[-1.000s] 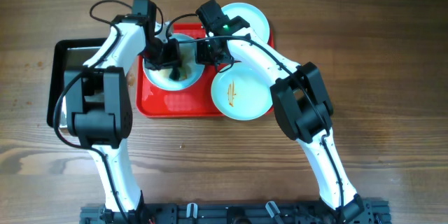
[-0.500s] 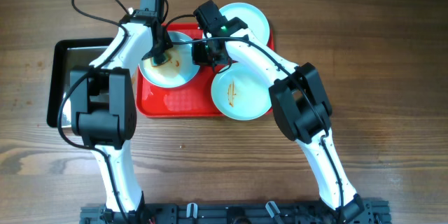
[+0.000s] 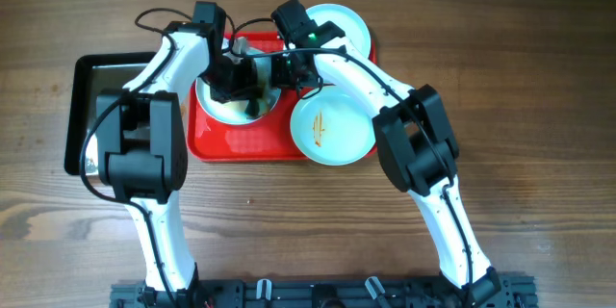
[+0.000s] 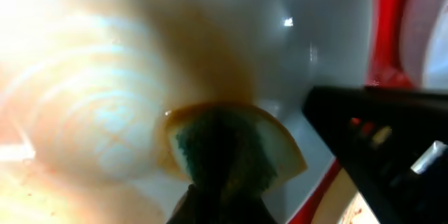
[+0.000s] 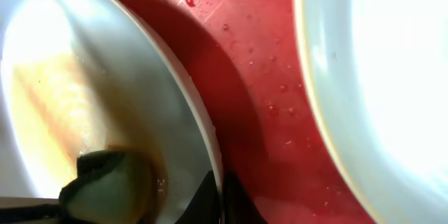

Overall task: Clean dirty plates on tray and stack at the side
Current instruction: 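Hold the top-left plate with the right gripper and scrub it with the sponge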

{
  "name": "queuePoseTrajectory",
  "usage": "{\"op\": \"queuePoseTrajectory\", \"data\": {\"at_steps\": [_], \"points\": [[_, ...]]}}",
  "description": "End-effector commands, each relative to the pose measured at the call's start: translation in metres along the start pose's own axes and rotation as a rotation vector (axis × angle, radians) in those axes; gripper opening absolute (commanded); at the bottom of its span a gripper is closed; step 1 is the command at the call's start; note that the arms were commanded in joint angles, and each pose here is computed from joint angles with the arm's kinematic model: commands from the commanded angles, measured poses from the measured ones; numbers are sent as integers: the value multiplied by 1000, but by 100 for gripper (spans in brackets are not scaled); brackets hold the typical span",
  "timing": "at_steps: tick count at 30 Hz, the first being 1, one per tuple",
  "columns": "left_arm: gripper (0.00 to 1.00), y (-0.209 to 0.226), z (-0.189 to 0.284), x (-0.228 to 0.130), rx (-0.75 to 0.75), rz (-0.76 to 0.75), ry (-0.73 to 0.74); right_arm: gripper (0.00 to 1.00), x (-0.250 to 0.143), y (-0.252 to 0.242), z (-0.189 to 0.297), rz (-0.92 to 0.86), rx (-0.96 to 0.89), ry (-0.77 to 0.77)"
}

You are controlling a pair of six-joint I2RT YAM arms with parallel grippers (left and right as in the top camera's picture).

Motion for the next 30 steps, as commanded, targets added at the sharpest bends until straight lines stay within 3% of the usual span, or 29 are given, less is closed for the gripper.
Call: {"op": "queuePoseTrajectory", "data": {"at_steps": [1,8,11,16,21,27,30], "points": [[4,56,4,-14,287,245,37,5,-3,-1,-10,17,-5,16],[4,103,26,-13,635,378,-52,5,-1,-3,-10,10,-6,15],[4,106,28,-1,652,371,-120,5,-1,-3,-10,10,-6,16],[4,102,30,40,585,347,-318,5,-1,-3,-10,9,-7,17],[4,66,22,76,333,217,-429,5,-2,-3,-10,12,-8,17],[4,29,6,70,198,-24,-341,5,0,-2,-10,13,-2,12],[4,25,0,45,123,-38,-214,5,-1,-2,-10,14,0,15]]}}
Point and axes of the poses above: each gripper's point midway between its finger pads, its own z axis back along the fingers, its own y axis along the line the jaws close on, x = y × z, the point moved 4 cm from there along z, back along the fingers, and after that the axes turned 12 degrees about -z, right-handed, at the moved point
